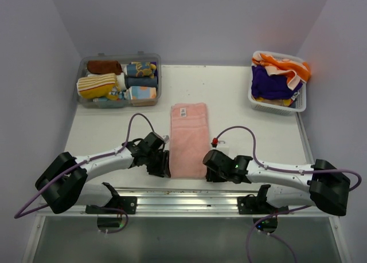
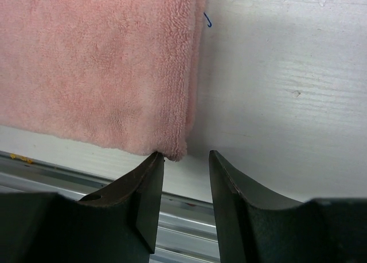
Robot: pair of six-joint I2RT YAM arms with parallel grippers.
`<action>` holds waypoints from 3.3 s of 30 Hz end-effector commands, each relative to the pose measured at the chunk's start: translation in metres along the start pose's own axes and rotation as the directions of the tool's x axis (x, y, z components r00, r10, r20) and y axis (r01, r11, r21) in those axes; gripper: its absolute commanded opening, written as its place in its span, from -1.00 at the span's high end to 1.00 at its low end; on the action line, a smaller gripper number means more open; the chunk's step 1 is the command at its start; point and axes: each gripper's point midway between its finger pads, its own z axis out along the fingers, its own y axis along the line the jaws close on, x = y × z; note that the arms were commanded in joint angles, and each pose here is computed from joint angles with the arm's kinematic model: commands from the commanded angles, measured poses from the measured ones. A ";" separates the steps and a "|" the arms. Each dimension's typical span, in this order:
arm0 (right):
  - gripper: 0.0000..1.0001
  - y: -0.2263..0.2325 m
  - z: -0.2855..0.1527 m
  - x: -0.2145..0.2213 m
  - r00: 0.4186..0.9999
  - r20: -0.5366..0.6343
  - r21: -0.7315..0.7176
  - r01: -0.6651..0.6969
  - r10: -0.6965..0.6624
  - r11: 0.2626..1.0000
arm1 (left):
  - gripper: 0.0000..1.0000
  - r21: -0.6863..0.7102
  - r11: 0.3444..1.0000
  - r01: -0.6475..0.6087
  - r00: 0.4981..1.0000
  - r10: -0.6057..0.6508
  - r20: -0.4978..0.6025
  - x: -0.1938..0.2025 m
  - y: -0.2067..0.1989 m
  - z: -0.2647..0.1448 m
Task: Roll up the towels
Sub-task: Roll the towel
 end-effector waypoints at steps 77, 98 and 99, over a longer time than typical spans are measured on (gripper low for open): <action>1.00 0.012 0.040 -0.171 0.988 0.143 0.141 0.031 -0.051 0.990 | 1.00 -0.028 0.983 0.181 0.962 -0.172 0.212 -0.155 -0.020 0.004; 1.00 -0.005 0.064 -0.172 0.997 0.078 0.243 0.005 -0.025 0.970 | 0.34 0.049 0.991 0.128 0.904 -0.137 0.404 -0.175 -0.050 -0.072; 1.00 -0.004 0.065 -0.172 0.997 0.079 0.241 0.004 -0.023 0.970 | 0.34 0.091 0.991 0.098 0.913 -0.126 0.387 -0.172 -0.063 -0.072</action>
